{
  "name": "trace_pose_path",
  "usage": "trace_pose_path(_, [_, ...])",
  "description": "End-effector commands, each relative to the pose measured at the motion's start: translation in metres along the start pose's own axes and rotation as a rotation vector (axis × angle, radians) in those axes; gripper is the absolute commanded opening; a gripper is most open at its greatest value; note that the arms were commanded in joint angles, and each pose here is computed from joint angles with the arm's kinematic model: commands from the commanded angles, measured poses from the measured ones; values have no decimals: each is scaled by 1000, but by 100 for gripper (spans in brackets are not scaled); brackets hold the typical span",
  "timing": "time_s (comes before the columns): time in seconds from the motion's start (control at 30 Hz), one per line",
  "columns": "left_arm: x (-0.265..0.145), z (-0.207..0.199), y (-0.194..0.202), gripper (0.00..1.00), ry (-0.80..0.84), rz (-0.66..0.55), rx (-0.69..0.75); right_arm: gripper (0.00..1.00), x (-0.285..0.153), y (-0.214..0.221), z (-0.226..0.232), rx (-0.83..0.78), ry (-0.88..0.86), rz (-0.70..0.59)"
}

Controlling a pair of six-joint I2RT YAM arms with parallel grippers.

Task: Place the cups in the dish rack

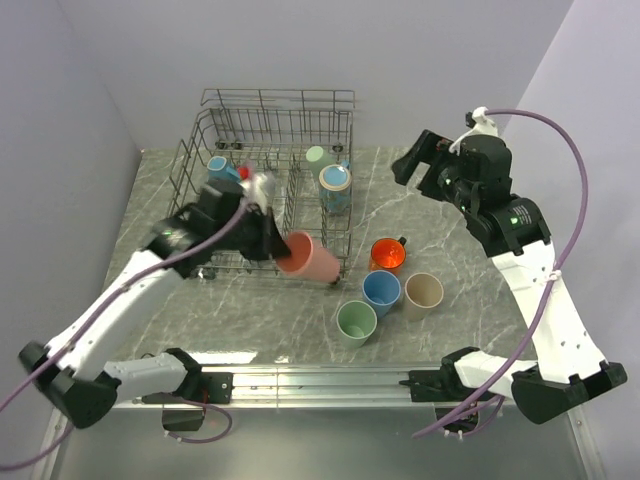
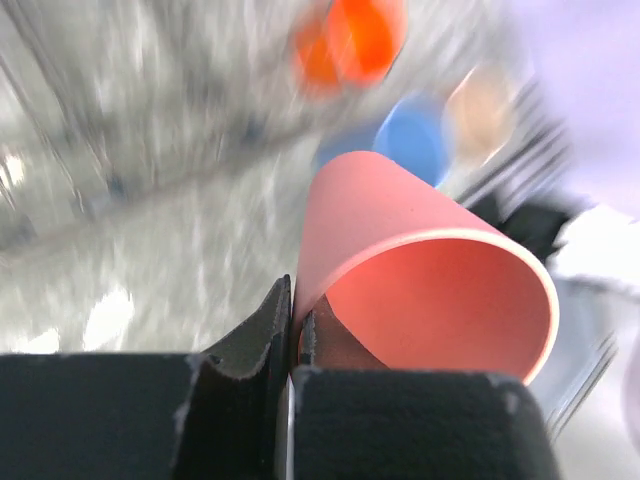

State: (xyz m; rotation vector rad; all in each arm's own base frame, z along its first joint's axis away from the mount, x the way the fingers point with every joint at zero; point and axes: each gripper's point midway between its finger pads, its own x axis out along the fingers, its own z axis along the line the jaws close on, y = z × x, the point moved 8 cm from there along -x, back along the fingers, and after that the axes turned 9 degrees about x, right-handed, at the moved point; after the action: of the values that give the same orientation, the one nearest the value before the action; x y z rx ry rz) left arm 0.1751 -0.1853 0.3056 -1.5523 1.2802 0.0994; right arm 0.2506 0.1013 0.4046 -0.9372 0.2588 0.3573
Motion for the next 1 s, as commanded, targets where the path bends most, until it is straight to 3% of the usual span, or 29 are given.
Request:
trace_pose_path(0.0, [-43,-13,-45,0,93,-258,-14,100,3,0,41,106,-368,121])
trace_pose_path(0.1, [-54,-8,-67,0,153,-356,-60,100,9,-3,54,262,-562,164])
trace_pose_path(0.13, [-56,-7,-74,0,167,-377,-68,100,4,0,62,344,-650,246])
trace_pose_path(0.27, [-67,-13,-95,0,324,-497,-90,100,15,8,65,454,-832,319])
trace_pose_path(0.47, [-59,-18,-113,0,533,-556,-151,100,27,34,53,607,-953,456])
trace_pose_path(0.97, [-27,0,-109,0,594,-638,-316,100,23,48,59,770,-1070,563])
